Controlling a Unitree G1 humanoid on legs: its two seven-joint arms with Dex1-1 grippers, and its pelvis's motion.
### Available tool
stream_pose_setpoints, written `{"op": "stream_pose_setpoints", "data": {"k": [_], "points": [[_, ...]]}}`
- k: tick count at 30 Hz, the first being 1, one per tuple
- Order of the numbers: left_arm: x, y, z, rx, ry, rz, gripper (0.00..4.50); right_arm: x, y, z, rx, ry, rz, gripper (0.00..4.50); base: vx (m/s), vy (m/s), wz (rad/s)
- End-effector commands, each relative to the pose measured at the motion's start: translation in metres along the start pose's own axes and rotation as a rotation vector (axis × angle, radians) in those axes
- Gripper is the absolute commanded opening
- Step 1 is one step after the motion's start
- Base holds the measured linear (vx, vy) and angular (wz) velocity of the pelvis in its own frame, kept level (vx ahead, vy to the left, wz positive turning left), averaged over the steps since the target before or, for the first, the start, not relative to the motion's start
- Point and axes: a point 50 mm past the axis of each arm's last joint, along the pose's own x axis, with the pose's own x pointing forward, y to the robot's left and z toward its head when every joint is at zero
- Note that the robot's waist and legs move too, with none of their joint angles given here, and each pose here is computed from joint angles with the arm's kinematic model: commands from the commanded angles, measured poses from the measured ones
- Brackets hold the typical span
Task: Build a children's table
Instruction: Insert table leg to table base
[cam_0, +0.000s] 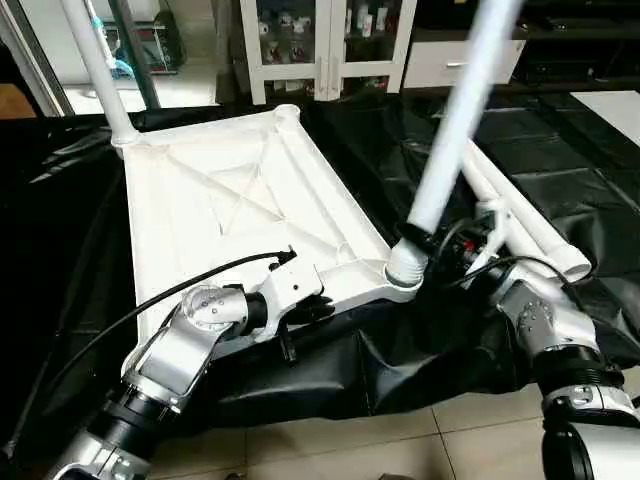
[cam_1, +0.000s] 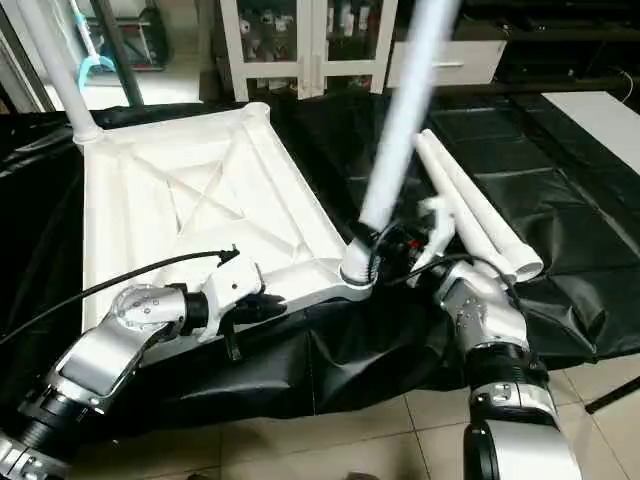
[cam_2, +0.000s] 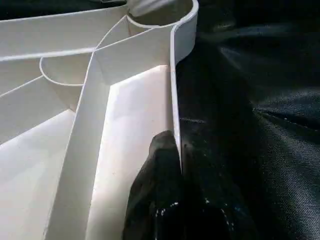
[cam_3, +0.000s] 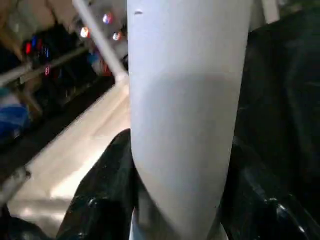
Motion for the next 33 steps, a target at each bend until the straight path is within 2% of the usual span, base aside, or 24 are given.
{"op": "stream_pose_setpoints", "data": {"k": [1, 3, 4, 9, 22, 33], "points": [[0.003, -0.01, -0.011, -0.006, 0.046, -0.048, 0.0, -0.006, -0.009, 0.006, -0.016, -0.008, -0.089, 1.88, 0.0, 0.0, 0.0], [0.003, -0.01, -0.011, -0.005, 0.046, -0.048, 0.0, -0.007, -0.01, 0.003, -0.039, 0.014, -0.094, 1.88, 0.0, 0.0, 0.0], [0.006, -0.009, -0.009, -0.009, 0.039, -0.041, 0.0, -0.01, -0.01, -0.004, -0.089, 0.065, -0.081, 1.88, 0.0, 0.0, 0.0], [0.008, -0.009, -0.008, -0.009, 0.035, -0.03, 0.0, -0.009, -0.007, -0.009, -0.147, 0.112, -0.059, 1.88, 0.0, 0.0, 0.0], [0.007, -0.003, -0.009, 0.004, 0.041, -0.032, 0.0, -0.005, -0.003, -0.015, -0.152, 0.092, -0.05, 1.88, 0.0, 0.0, 0.0], [0.008, -0.001, -0.008, 0.005, 0.036, -0.026, 0.0, -0.004, -0.004, -0.012, -0.171, 0.098, -0.044, 1.88, 0.0, 0.0, 0.0]]}}
